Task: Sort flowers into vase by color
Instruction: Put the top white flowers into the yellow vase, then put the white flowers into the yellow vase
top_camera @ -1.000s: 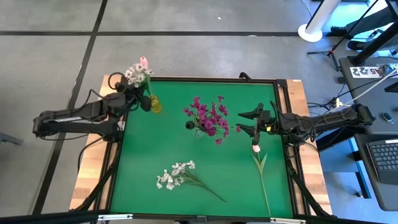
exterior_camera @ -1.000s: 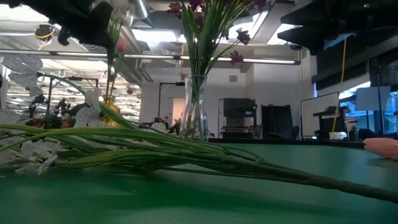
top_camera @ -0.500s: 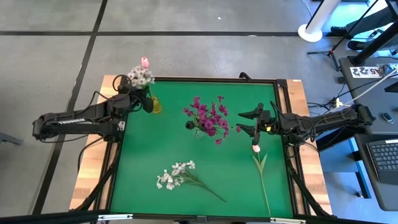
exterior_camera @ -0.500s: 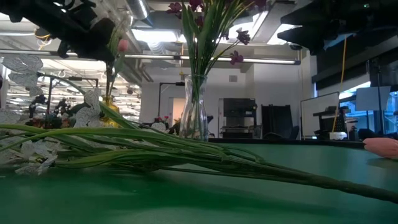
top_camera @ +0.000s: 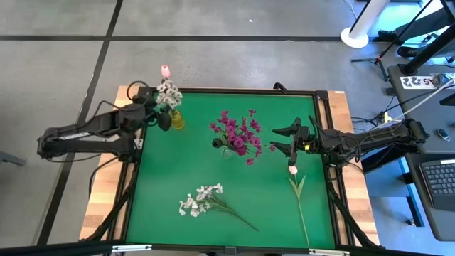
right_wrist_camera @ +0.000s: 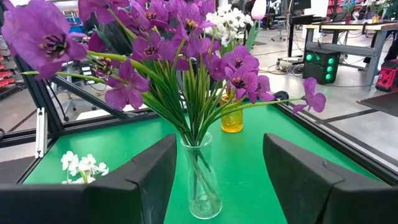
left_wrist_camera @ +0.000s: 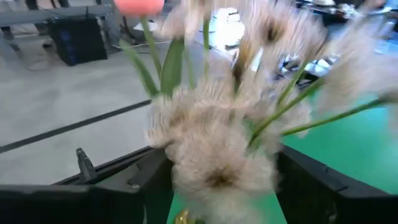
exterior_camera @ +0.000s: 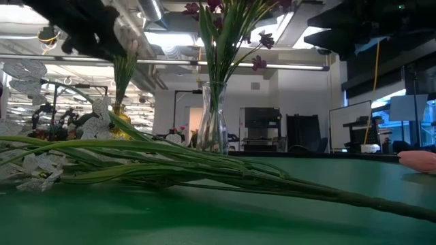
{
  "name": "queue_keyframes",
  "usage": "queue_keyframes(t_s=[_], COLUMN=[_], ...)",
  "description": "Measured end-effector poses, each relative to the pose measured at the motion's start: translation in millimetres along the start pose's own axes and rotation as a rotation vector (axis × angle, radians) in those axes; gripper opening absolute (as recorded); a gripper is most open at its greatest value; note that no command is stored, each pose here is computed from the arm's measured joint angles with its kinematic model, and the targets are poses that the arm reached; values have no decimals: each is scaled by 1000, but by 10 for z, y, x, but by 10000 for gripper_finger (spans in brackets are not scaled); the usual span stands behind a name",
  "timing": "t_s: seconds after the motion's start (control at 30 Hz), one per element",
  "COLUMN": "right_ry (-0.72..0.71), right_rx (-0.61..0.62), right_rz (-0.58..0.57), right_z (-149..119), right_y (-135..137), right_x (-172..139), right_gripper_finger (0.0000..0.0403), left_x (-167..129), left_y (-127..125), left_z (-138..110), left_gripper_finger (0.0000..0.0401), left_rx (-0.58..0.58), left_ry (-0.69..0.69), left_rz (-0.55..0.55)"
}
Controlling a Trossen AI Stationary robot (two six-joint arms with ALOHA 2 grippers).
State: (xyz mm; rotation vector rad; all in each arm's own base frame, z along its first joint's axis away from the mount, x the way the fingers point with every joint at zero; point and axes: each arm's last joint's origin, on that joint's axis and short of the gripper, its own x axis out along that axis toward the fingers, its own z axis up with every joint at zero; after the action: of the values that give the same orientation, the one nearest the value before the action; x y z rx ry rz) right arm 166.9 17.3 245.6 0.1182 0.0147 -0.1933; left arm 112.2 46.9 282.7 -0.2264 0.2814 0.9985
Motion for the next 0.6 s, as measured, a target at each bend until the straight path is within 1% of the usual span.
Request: queue_keyframes(t_s=[0.17, 0.27, 0.37, 0.43, 0.53, 0.6], right_ry=[0, -8, -7, -3, 1, 5], right_rx=[0, 6, 15, 33, 55, 59], right_rz=[1, 60, 177, 233, 265, 273], right_z=[0, 14, 25, 31, 33, 31], right_y=[0, 19, 54, 68, 77, 79], right_x=[0, -1, -8, -18, -23, -23], right_gripper_finger=[237, 237, 237, 237, 237, 237], left_x=[-253, -384, -444, -465, -506, -545], left_y=[65, 107, 93, 46, -58, -103], left_z=[248, 315, 287, 255, 230, 232], left_gripper_finger=[239, 237, 236, 236, 236, 235], left_rx=[-20, -48, -67, -70, -60, -46], left_ry=[63, 138, 251, 317, 360, 353], left_rz=[-40, -99, -216, -328, -510, -569])
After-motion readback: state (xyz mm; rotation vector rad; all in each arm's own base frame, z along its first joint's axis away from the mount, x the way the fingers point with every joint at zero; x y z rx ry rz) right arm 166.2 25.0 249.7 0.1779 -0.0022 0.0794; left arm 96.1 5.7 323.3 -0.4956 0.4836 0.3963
